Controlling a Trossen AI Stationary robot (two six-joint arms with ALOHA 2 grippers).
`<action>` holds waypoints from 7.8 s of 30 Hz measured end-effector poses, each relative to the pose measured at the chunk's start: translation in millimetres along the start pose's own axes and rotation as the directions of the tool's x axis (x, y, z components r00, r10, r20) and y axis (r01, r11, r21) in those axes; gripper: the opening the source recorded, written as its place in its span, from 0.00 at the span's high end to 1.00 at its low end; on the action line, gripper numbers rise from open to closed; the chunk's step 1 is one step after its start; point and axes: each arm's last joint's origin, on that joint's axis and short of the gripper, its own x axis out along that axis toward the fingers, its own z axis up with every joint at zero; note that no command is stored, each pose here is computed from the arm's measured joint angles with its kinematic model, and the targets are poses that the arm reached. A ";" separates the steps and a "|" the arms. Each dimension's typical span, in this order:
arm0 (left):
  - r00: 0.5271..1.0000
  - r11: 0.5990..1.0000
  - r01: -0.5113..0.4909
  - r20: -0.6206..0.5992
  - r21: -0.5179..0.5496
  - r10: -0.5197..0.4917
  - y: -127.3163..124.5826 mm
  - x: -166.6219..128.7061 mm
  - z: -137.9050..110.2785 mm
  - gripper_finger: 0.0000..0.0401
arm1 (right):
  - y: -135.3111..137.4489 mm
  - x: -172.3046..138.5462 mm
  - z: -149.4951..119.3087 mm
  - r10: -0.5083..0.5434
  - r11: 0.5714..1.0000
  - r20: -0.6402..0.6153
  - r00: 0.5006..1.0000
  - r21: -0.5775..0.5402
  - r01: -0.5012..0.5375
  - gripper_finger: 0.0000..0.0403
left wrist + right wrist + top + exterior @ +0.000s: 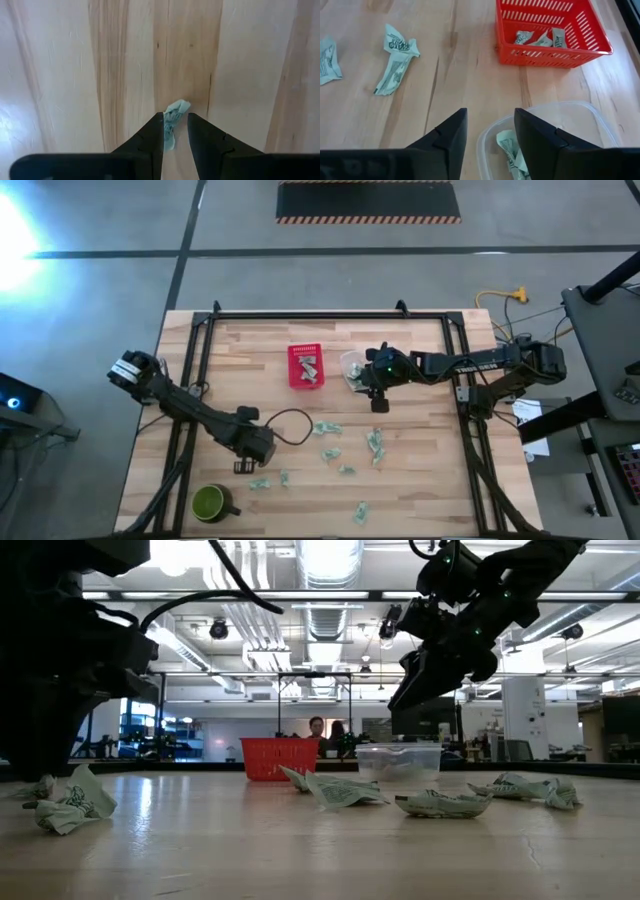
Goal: Pick and place items into bin
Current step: Put the white stevia packet into the red bin, then put the white stevia packet into the transparent bin, then put the white stevia packet into the red bin
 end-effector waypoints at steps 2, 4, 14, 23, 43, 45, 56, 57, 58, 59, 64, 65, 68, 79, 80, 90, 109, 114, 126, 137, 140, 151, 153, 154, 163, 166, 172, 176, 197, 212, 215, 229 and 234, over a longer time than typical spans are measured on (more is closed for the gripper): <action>1.000 1.000 0.004 0.008 -0.001 -0.004 -0.2 1.0 0.2 0.82 | 0.0 0.0 0.0 0.000 1.000 0.000 1.000 0.000 0.000 0.63; 1.000 1.000 0.006 0.013 0.002 -0.006 -0.2 2.3 0.0 0.82 | 0.0 0.0 0.0 0.000 1.000 0.000 1.000 0.000 0.000 0.63; 1.000 1.000 0.009 0.011 0.003 -0.009 1.1 7.5 -3.1 0.82 | 0.1 0.0 -0.2 0.001 1.000 -0.001 1.000 0.005 -0.001 0.63; 1.000 1.000 0.007 0.007 0.007 -0.007 1.1 6.5 -2.7 0.94 | 0.1 0.0 -0.2 0.000 1.000 -0.001 1.000 0.004 0.000 0.66; 0.938 0.949 -0.290 0.233 0.126 0.255 13.4 -33.0 35.5 0.99 | 0.1 0.1 -0.5 0.002 1.000 -0.002 1.000 0.005 -0.002 0.68; 0.889 0.905 -0.403 0.294 0.136 0.352 18.7 -42.3 44.3 0.99 | 0.2 0.1 -0.4 0.002 1.000 -0.002 1.000 0.006 -0.002 0.68; 0.635 0.673 -0.738 0.395 0.054 0.664 79.6 -61.9 86.2 0.98 | 0.2 0.1 -0.4 0.006 0.999 -0.001 1.000 0.034 -0.006 0.69; 0.629 0.676 -0.737 0.396 0.027 0.670 87.8 -61.9 89.6 0.98 | 0.2 0.1 -0.4 0.006 0.999 -0.001 1.000 0.035 -0.006 0.69; 0.630 0.684 -0.730 0.397 0.010 0.667 96.1 -62.0 92.7 0.98 | 0.3 0.2 -0.4 0.006 0.999 -0.001 1.000 0.041 -0.006 0.69; 0.637 0.700 -0.714 0.404 -0.013 0.657 103.6 -62.4 95.8 0.98 | 0.2 0.2 -0.4 0.006 0.999 -0.001 1.000 0.049 -0.006 0.69; 0.710 0.809 -0.586 0.458 -0.038 0.535 139.8 -62.4 105.1 0.98 | 0.4 0.2 -0.4 0.010 0.998 -0.001 1.000 0.064 -0.010 0.69; 0.722 0.829 -0.558 0.467 -0.046 0.512 146.3 -62.3 105.7 0.98 | 0.5 0.2 -0.4 0.015 0.998 0.001 1.000 0.069 -0.015 0.69; 0.737 0.860 -0.500 0.470 -0.102 0.485 165.2 -60.4 106.3 0.98 | 0.8 0.2 -0.3 0.025 0.997 0.003 1.000 0.079 -0.025 0.68; 0.815 0.916 -0.387 0.425 -0.104 0.393 189.6 -36.7 108.7 0.98 | 1.1 0.2 -0.4 0.035 0.995 0.004 0.999 0.095 -0.035 0.69; 0.817 0.916 -0.387 0.423 -0.103 0.392 189.7 -35.2 109.3 0.98 | 1.4 0.2 -0.5 0.045 0.994 0.005 0.999 0.103 -0.045 0.69; 0.816 0.917 -0.388 0.426 -0.096 0.390 189.7 -32.6 111.1 0.90 | 6.5 -0.5 -0.1 0.215 0.965 0.039 0.976 0.143 -0.218 0.65; 0.810 0.916 -0.387 0.436 -0.107 0.393 188.6 -33.4 112.3 0.75 | 76.7 -7.7 -19.4 0.408 0.909 -0.272 0.872 0.211 -0.359 0.65; 0.810 0.916 -0.387 0.436 -0.107 0.393 188.6 -33.5 112.4 0.75 | 92.1 -9.8 -21.0 0.315 0.949 -0.314 0.896 0.131 -0.288 0.65; 0.809 0.916 -0.385 0.437 -0.111 0.393 188.6 -34.1 112.3 0.75 | 99.1 -6.7 -29.0 0.243 0.969 -0.291 0.925 0.032 -0.245 0.65; 0.809 0.916 -0.385 0.437 -0.111 0.393 188.6 -34.1 112.3 0.75 | 99.9 -1.9 -43.8 0.248 0.969 -0.258 0.934 0.056 -0.241 0.68; 0.809 0.916 -0.385 0.437 -0.112 0.393 188.6 -34.1 112.3 0.75 | 100.4 0.0 -49.5 0.255 0.967 -0.232 0.939 0.059 -0.248 0.68; 0.809 0.918 -0.374 0.438 -0.133 0.393 188.5 -34.2 112.3 0.75 | 100.3 1.3 -63.4 0.246 0.969 -0.244 0.938 0.099 -0.228 0.71; 0.809 0.918 -0.373 0.438 -0.135 0.393 188.5 -34.2 112.3 0.75 | 99.9 1.5 -65.2 0.232 0.972 -0.245 0.942 0.101 -0.213 0.72; 0.809 0.918 -0.371 0.438 -0.138 0.393 188.5 -34.2 112.3 0.75 | 99.8 1.6 -65.9 0.229 0.972 -0.246 0.942 0.101 -0.210 0.72; 0.808 0.919 -0.363 0.438 -0.154 0.393 188.5 -34.2 112.4 0.75 | 98.9 1.7 -68.1 0.198 0.980 -0.252 0.947 0.072 -0.186 0.85; 0.809 0.919 -0.363 0.438 -0.154 0.393 188.5 -34.2 112.4 0.75 | 98.9 1.7 -67.1 0.199 0.980 -0.250 0.948 0.062 -0.189 0.90; 0.809 0.919 -0.363 0.438 -0.154 0.393 188.5 -34.2 112.3 0.75 | 99.0 1.8 -63.2 0.200 0.980 -0.238 0.950 0.040 -0.196 0.97; 0.809 0.919 -0.363 0.438 -0.154 0.393 188.5 -34.2 112.4 0.75 | 99.0 1.5 -58.4 0.200 0.980 -0.229 0.953 0.030 -0.199 0.98; 0.807 0.918 -0.366 0.441 -0.150 0.394 188.5 -35.7 111.9 0.75 | 70.4 -3.7 -2.6 -0.293 0.906 -0.101 0.951 -0.348 0.243 0.98; 0.806 0.918 -0.366 0.441 -0.151 0.394 188.5 -35.8 112.0 0.75 | -4.9 -1.3 -10.7 -0.355 0.933 -0.160 0.921 -0.120 0.339 0.97; 0.806 0.918 -0.366 0.441 -0.151 0.394 188.6 -35.8 112.0 0.75 | -9.9 -1.6 -12.1 -0.348 0.937 -0.163 0.923 -0.091 0.337 0.93; 0.811 0.923 -0.359 0.443 -0.138 0.381 182.4 -37.4 111.5 0.75 | -13.1 -1.4 -8.2 -0.353 0.936 -0.116 0.929 -0.061 0.348 0.67; 0.850 0.943 -0.327 0.419 -0.054 0.319 163.1 -46.9 101.8 0.75 | -10.0 -1.0 -8.7 -0.334 0.942 -0.123 0.935 -0.065 0.328 0.64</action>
